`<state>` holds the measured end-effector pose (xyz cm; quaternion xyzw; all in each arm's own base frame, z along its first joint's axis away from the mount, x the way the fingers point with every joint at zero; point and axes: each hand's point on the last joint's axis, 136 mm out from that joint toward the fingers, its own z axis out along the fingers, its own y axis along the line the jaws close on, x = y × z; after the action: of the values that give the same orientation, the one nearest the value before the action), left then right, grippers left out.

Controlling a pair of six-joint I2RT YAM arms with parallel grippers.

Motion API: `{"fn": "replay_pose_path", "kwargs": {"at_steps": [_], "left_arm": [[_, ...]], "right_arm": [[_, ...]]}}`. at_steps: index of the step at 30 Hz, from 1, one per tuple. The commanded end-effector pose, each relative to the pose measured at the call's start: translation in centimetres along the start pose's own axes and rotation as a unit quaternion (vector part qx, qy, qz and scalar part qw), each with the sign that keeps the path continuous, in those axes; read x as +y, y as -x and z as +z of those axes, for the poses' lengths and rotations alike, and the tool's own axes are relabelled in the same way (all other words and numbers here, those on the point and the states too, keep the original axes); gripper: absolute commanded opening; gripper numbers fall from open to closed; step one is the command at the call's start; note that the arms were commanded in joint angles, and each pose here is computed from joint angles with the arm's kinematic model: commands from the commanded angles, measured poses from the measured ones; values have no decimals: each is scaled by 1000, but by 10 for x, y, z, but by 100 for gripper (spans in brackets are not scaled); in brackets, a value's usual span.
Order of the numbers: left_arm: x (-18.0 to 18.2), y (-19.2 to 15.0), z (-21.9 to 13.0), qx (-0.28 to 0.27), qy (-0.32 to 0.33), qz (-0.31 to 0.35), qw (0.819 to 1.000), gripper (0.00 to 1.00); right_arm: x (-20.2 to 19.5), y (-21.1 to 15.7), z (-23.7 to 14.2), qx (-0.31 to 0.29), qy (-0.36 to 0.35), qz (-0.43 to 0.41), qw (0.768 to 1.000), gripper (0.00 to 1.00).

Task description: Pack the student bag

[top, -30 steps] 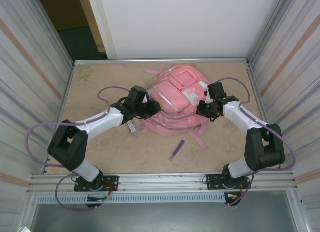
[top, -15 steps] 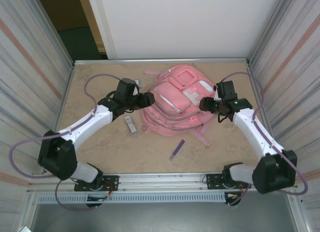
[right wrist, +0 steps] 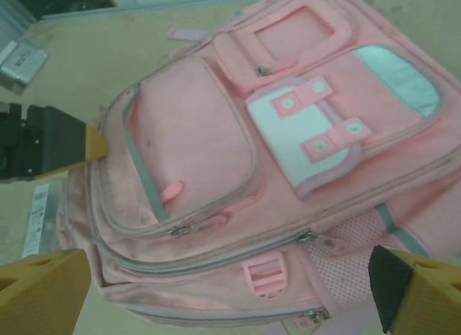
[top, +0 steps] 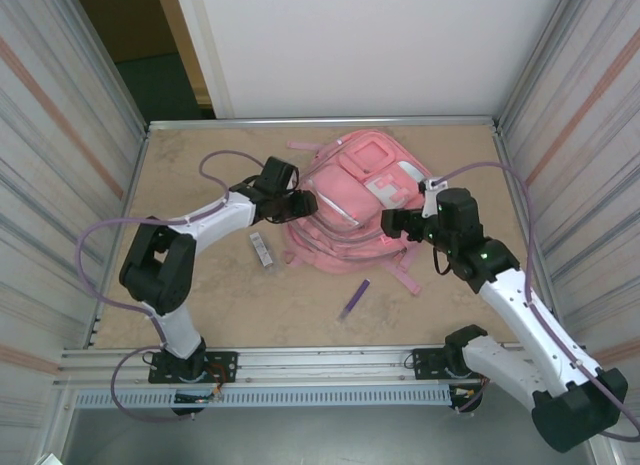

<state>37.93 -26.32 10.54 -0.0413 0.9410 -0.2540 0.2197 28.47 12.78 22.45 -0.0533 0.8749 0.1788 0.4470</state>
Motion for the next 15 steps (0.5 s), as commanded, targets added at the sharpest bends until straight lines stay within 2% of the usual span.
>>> {"fn": "replay_pose_path", "kwargs": {"at_steps": [1,2,5,7,11,15], "left_arm": [[-32,12,-6,-17,-40,7,999,33],[-36,11,-8,-15,-45,10,999,24],[-43,9,-14,-15,-58,15,998,12],[-47,7,-18,-15,-66,17,998,8],[-59,4,-26,-7,-90,14,996,0],[-67,2,-35,-3,-108,10,994,0]], "right_arm": [[9,-12,18,31,29,-25,999,99],[8,-16,23,49,25,-28,998,99],[7,-33,37,123,24,-32,992,99],[10,-43,46,157,36,-29,987,100],[17,-54,61,199,84,0,977,88],[3,-61,70,215,73,-3,974,79]]}}
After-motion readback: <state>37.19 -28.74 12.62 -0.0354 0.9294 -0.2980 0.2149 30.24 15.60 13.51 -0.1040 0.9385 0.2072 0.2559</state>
